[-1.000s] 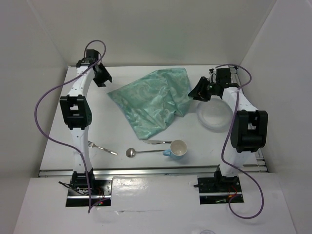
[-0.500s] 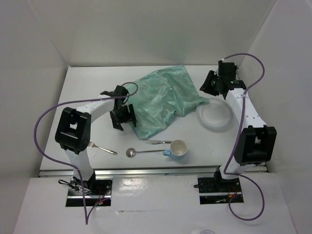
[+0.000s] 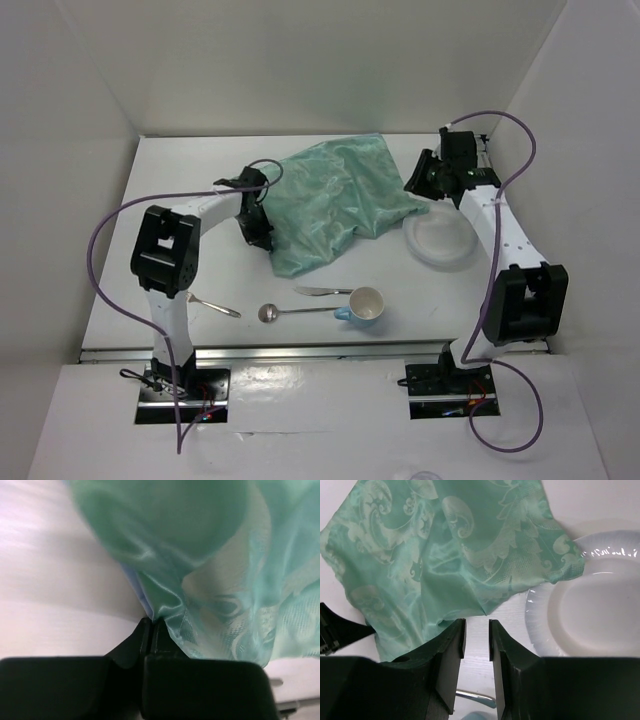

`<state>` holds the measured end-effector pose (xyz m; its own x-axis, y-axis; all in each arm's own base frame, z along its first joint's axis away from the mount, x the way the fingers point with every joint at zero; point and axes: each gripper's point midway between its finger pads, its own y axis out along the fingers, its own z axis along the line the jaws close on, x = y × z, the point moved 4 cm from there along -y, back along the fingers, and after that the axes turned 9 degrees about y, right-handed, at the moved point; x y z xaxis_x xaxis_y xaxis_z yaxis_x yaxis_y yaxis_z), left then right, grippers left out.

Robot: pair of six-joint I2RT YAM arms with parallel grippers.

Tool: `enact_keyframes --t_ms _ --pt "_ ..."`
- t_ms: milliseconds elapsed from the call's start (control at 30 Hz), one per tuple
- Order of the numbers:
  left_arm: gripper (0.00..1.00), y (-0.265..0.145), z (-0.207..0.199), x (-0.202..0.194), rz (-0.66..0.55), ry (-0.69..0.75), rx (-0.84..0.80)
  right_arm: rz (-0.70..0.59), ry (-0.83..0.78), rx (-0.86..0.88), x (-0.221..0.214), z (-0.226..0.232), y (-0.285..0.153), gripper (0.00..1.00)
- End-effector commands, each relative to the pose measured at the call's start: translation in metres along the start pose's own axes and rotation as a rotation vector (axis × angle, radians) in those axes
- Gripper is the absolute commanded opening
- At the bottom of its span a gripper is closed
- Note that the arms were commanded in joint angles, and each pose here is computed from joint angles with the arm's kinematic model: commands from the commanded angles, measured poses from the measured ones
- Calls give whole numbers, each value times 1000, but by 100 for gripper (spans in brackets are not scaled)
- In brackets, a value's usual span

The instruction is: Set the dinner table for one person

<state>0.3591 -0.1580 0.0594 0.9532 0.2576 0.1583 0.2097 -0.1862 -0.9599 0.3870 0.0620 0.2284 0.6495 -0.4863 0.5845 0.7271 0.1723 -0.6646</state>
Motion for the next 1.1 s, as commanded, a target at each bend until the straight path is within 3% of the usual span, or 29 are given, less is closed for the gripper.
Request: enact_keyframes --t_ms 0,100,200,267,300,333,367,400,500,567,767,867,1033,1067 --pt "0 -14 40 43 -88 -100 114 -12 -37 42 -1 7 -18 36" --pt "0 -40 62 73 -153 -111 140 39 -54 84 -13 12 -18 36" --pt "0 -78 97 131 -259 -159 183 119 -65 77 -43 8 -9 36" --pt "0 -85 114 142 -234 -156 217 183 -59 82 -64 5 -4 36" --pt "0 -97 117 153 -276 -152 209 166 -62 93 -61 8 -6 36" --pt "14 -109 120 159 -283 -152 213 205 -48 101 -75 7 -3 36" --pt "39 -112 125 158 -274 -162 219 203 -34 121 -79 11 -3 36" --pt "50 -118 124 155 -283 -162 216 212 -21 130 -83 10 0 36" --pt "80 -126 114 124 -282 -131 147 244 25 160 -98 11 5 39" --pt "87 -107 119 92 -222 -144 125 254 53 177 -101 14 6 40" --pt "86 -74 138 52 -139 -232 127 309 187 185 -114 15 23 50" --pt "86 -62 152 60 -149 -296 108 327 262 177 -120 14 28 58" --pt "87 -44 172 74 -133 -393 137 327 413 135 -130 9 40 61" --pt "87 -40 176 79 -138 -415 138 334 425 125 -135 9 43 67"
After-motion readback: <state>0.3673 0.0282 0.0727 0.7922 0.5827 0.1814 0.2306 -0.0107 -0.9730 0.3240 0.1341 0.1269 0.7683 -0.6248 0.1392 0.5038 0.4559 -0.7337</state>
